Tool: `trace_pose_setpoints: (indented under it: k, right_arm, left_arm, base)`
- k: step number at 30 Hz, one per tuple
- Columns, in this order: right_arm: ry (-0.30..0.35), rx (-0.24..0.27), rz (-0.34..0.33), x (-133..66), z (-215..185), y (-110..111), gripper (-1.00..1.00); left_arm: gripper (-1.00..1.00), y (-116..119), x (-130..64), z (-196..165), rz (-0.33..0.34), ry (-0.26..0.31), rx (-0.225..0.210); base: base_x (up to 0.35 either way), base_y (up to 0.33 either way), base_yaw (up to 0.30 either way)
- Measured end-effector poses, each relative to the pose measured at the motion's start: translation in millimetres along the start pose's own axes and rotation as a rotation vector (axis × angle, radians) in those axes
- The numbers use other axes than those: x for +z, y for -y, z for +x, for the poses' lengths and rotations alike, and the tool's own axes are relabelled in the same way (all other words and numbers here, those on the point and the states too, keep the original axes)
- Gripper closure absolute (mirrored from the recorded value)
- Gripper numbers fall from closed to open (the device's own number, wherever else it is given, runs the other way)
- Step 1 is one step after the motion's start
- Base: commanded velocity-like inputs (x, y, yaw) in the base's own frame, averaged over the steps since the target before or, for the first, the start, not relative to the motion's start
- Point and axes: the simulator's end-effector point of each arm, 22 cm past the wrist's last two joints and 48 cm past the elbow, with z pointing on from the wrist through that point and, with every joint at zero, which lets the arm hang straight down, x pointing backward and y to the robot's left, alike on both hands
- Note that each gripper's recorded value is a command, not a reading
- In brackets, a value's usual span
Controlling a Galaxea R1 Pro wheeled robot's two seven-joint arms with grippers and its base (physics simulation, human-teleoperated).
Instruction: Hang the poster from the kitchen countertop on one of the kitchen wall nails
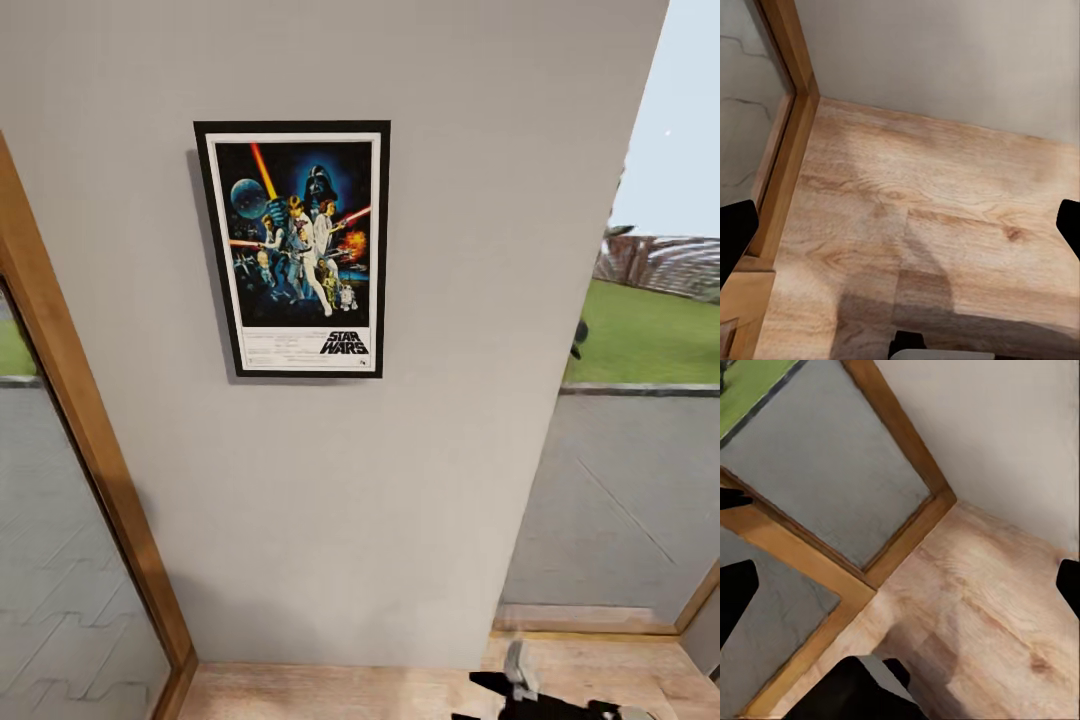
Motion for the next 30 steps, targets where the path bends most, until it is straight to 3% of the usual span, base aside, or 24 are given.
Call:
trace_pose_setpoints:
  k: [4,6,8,9,11,15,19,20,30]
  right_arm:
    - [-0.065,0.130,0.080,-9.8,68,16,-1.00]
    - [-0.117,0.212,0.162,-21.1,112,27,-1.00]
    - [-0.140,0.243,0.207,-27.7,130,33,-1.00]
    - [-0.177,0.280,0.274,-38.3,153,41,-1.00]
    - [-0.205,0.310,0.337,-48.6,172,50,-1.00]
    - [-0.238,0.334,0.445,-48.3,193,59,-1.00]
    - [-0.246,0.333,0.495,-50.1,197,67,-1.00]
    - [-0.260,0.323,0.579,-59.3,201,81,-1.00]
    - [-0.258,0.306,0.607,-62.0,198,87,-1.00]
  left_arm:
    - [-1.00,0,0.0,0,0.000,0.000,0.000]
    - [-1.00,0,0.0,1,0.000,-0.001,0.001]
    - [-1.00,0,0.0,1,-0.001,-0.002,0.001]
    - [-1.00,-1,0.0,1,-0.003,-0.003,0.002]
    - [-1.00,0,0.0,1,-0.005,-0.002,0.002]
    - [-1.00,3,0.4,2,-0.003,0.001,0.002]
    - [-1.00,3,0.5,2,-0.002,0.002,0.002]
    - [-1.00,4,0.5,2,-0.002,0.003,0.001]
    - [-1.00,4,0.3,-3,-0.001,0.017,0.002]
  base:
    - [0.000,0.000,0.000]
    - [0.000,0.000,0.000]
    - [0.000,0.000,0.000]
    - [0.000,0.000,0.000]
    - [0.000,0.000,0.000]
    - [0.000,0.000,0.000]
    - [0.000,0.000,0.000]
    - [0.000,0.000,0.000]
    - [0.000,0.000,0.000]
